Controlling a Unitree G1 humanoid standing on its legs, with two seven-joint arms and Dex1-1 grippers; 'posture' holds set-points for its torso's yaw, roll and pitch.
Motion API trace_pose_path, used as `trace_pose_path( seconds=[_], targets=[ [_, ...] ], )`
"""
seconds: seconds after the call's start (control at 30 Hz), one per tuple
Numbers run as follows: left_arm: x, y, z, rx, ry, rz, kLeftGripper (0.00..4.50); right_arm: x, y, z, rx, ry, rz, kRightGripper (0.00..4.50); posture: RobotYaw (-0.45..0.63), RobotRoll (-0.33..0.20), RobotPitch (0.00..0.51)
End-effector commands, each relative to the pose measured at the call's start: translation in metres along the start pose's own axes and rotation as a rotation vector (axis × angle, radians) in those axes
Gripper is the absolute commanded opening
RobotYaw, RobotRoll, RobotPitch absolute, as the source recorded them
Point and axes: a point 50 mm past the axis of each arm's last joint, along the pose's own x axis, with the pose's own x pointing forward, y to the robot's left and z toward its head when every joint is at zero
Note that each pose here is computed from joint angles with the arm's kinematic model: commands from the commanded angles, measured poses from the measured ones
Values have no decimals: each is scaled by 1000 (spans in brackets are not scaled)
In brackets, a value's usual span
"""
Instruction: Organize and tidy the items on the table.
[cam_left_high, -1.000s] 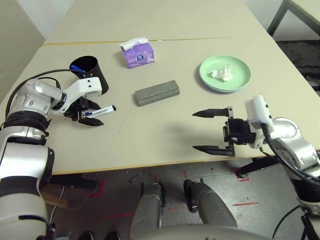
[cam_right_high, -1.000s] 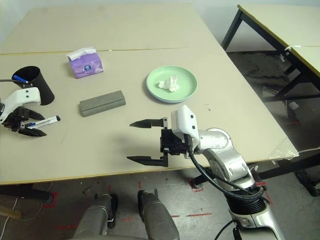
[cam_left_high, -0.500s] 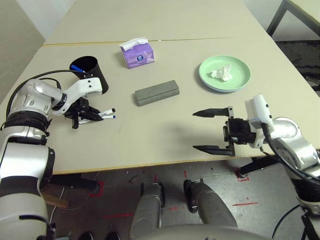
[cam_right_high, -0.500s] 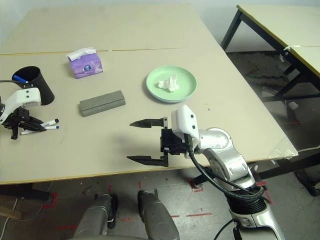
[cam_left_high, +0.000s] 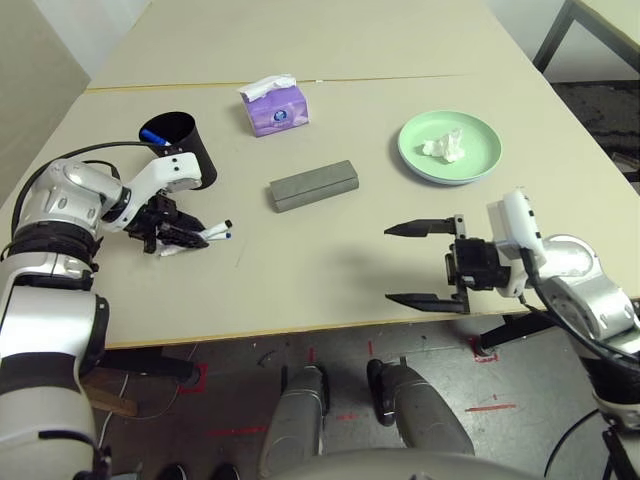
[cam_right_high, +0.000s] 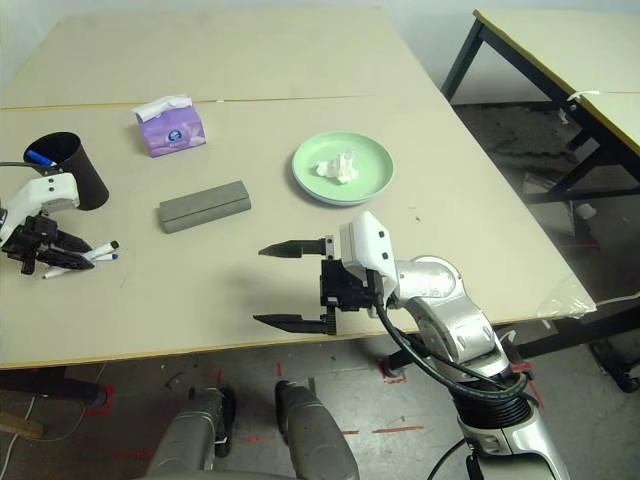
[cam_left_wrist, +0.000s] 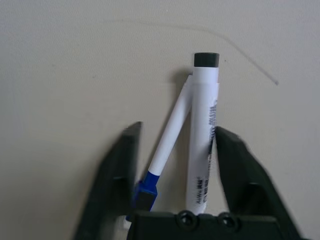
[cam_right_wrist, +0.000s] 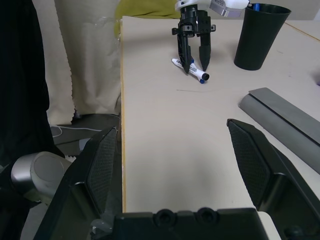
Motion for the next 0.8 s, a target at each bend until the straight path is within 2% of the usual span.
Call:
trace_pose_path(
  seconds=[0.03,0.1,0.37,0.77,0.8],
  targets=[
    [-4,-2,-4,-12,-13,1,3223,4,2,-1,-7,6,23,4500,-145,0,186],
    [-5,-2,-2,-9,-22,0,2804,4,2,-1,-6,6,25,4500,-145,0,186],
    [-6,-1,2,3,-38,-4,134,4,2,-1,-5,3,21,4500,-152,0,187],
    [-6,0,2,6,-28,13,59,5,2,-2,-6,4,14,4500,-157,0,187],
    [-5,-1,1,7,-24,9,236,5,2,-2,-7,4,14,4500,-157,0,187]
  ],
)
